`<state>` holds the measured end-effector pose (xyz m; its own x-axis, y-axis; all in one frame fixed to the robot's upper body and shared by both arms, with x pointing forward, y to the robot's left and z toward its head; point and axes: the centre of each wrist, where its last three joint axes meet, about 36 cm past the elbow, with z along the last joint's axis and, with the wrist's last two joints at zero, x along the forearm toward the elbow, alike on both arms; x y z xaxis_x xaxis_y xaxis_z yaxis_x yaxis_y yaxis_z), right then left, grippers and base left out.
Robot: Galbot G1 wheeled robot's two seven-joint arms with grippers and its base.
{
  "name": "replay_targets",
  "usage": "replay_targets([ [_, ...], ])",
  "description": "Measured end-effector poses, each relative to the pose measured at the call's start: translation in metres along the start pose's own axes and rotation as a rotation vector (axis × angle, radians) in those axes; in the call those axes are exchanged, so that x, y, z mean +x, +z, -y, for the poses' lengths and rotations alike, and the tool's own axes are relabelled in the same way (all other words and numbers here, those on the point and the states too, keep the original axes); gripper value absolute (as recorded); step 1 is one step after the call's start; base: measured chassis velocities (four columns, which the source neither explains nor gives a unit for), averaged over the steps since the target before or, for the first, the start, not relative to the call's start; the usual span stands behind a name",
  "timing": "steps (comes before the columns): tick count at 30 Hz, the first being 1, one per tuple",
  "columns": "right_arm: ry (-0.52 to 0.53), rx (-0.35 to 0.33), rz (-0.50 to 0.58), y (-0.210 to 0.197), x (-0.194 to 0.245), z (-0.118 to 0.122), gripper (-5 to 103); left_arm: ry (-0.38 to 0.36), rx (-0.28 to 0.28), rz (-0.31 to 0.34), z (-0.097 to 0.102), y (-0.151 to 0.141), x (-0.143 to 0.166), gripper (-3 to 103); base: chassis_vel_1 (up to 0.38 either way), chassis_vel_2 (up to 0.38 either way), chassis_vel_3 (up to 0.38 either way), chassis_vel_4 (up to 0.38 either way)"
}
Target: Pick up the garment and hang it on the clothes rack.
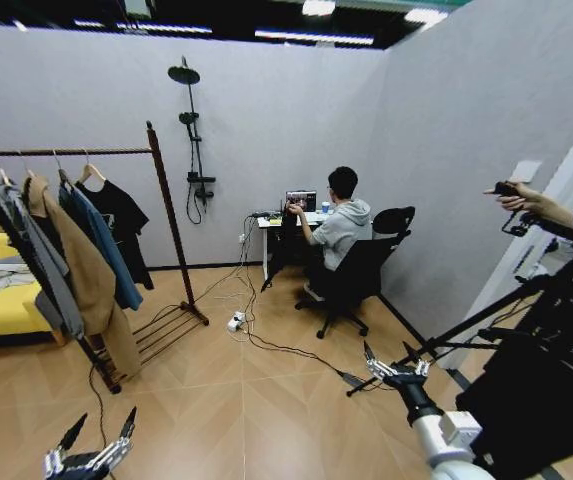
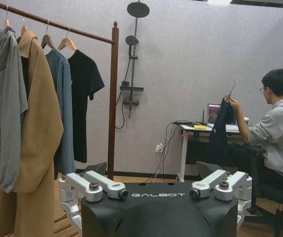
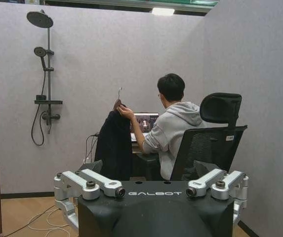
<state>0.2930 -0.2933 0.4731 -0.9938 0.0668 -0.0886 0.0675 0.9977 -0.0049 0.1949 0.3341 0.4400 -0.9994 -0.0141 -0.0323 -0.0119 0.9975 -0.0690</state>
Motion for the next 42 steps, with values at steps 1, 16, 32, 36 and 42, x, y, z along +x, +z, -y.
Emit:
replay_targets([
  [1, -0.006, 0.002, 0.005, -0.0002, -0.0008, 0.0009, 100, 0.0, 0.0, 0.0, 0.0, 0.0, 0.0, 100, 0.0, 0.0, 0.0, 0.0],
  [16, -0.06, 0.007, 0.027, 0.0015, -0.0066, 0.0104, 100, 0.0, 0.0, 0.0, 0.0, 0.0, 0.0, 100, -0.017, 0.016, 0.02, -0.018],
  [32, -0.07, -0.001, 0.031, 0.0034, -0.0081, 0.0062, 100, 0.0, 0.0, 0.0, 0.0, 0.0, 0.0, 100, -0.214, 0.201, 0.211, -0.216],
  [36, -0.068, 0.001, 0.032, 0.0035, -0.0079, 0.0067, 100, 0.0, 0.0, 0.0, 0.0, 0.0, 0.0, 100, -0.31, 0.31, 0.322, -0.316],
  [42, -0.066, 0.005, 0.033, 0.0013, -0.0081, 0.0075, 100, 0.0, 0.0, 0.0, 0.0, 0.0, 0.0, 100, -0.337, 0.33, 0.336, -0.349],
])
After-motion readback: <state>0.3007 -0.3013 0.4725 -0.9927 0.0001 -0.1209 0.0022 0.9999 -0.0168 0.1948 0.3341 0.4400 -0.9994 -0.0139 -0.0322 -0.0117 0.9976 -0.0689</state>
